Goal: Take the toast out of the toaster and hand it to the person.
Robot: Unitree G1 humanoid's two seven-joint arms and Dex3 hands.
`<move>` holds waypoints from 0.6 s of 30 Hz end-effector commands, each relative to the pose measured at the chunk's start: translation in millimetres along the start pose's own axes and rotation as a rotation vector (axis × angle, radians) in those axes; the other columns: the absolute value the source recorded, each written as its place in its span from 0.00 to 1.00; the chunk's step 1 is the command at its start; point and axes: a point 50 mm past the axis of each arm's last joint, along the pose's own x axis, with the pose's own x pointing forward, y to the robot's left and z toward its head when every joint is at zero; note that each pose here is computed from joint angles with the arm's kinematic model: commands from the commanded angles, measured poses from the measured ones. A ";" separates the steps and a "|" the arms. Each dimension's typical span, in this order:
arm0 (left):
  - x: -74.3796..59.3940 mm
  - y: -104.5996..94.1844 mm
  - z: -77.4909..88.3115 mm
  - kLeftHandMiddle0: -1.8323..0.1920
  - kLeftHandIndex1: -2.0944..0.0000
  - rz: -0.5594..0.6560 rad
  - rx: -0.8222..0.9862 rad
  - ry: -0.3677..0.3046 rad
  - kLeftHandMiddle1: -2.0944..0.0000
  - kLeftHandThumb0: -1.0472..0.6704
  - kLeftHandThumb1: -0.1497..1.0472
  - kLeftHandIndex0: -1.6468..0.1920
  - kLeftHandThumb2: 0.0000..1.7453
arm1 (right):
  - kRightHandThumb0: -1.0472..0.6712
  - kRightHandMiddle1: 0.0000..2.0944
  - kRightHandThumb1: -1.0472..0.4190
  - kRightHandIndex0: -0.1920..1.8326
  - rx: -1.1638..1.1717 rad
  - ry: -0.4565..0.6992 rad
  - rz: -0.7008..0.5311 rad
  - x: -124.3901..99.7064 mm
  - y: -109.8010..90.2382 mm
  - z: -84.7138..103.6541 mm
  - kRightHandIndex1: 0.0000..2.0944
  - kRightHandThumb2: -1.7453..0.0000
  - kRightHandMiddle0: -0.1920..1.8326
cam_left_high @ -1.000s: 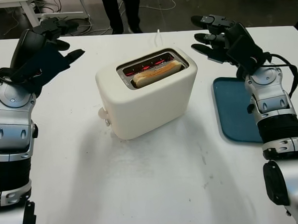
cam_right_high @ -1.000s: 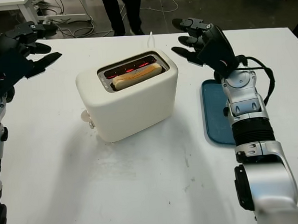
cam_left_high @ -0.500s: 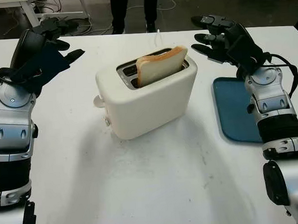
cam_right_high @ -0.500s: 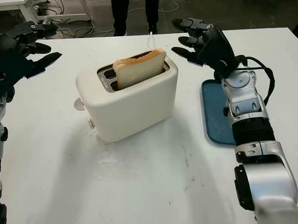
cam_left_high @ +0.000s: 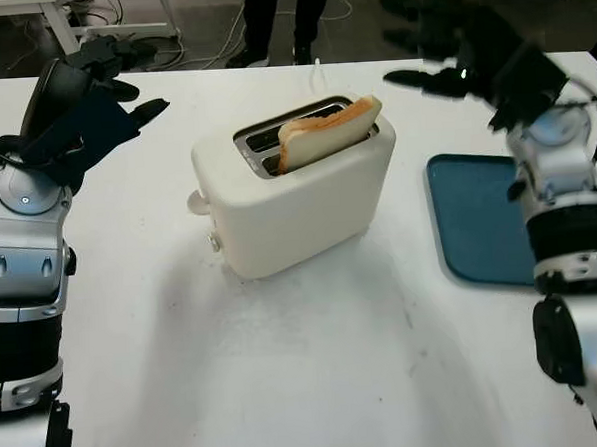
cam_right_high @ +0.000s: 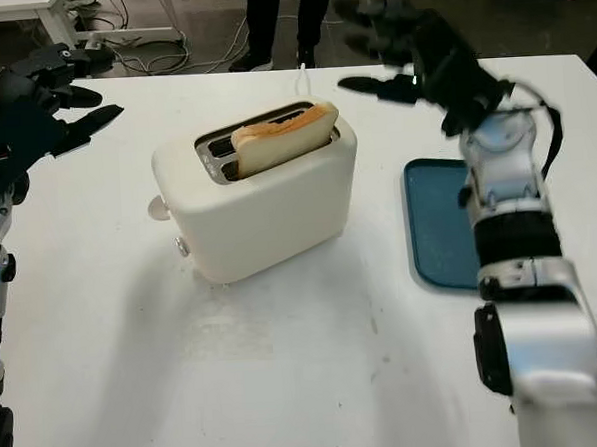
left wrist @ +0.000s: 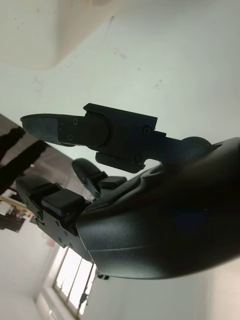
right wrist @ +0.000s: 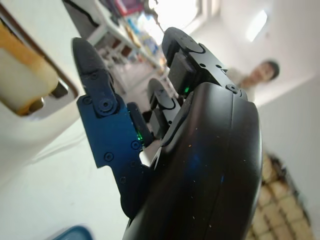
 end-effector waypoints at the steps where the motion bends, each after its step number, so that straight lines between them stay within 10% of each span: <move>1: 0.2 4.3 2.6 0.79 0.84 0.023 0.010 0.000 0.58 0.33 0.89 0.65 0.10 | 0.21 0.03 0.26 0.42 -0.051 -0.100 0.003 5.6 -10.3 22.9 0.03 1.00 0.42; 9: -0.3 4.1 3.0 0.78 0.85 0.019 0.023 -0.008 0.59 0.31 0.89 0.64 0.10 | 0.12 0.03 0.21 0.43 -0.063 -0.220 0.030 12.0 -7.3 54.2 0.06 1.00 0.44; 18: -0.3 3.9 2.1 0.78 0.85 0.020 0.027 -0.008 0.59 0.31 0.89 0.64 0.10 | 0.10 0.02 0.23 0.43 -0.224 -0.214 0.273 12.7 35.8 44.5 0.09 1.00 0.44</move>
